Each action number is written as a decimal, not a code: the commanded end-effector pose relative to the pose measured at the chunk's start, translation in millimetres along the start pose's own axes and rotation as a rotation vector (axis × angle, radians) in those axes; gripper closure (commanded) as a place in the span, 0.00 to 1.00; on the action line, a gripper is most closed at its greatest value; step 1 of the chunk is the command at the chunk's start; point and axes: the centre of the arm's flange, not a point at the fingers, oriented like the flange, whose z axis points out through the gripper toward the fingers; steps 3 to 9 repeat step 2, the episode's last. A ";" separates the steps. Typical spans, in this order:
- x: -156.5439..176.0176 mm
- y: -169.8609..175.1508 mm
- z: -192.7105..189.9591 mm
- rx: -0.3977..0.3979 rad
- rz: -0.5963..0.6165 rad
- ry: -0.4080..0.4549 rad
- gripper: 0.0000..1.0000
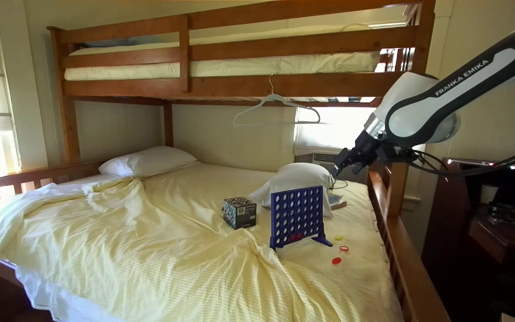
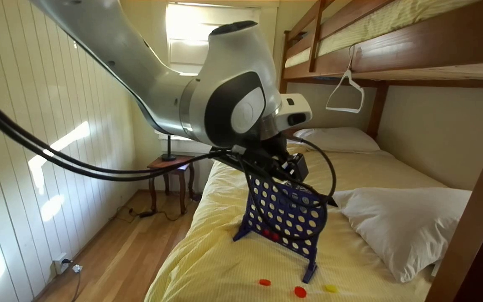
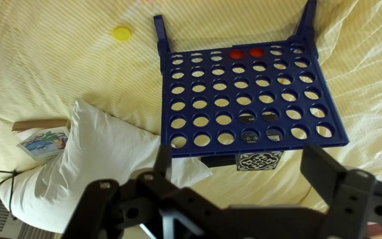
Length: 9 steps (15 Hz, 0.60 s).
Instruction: Put one orange chip in the blue gameboard.
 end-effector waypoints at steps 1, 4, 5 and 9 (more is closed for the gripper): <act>-0.1 0.0 0.1 0.000 -0.001 -0.001 0.00; -0.2 0.0 0.1 0.000 -0.001 -0.001 0.00; -0.2 0.0 0.1 0.000 -0.001 -0.001 0.00; -0.2 0.0 0.1 0.000 -0.001 -0.001 0.00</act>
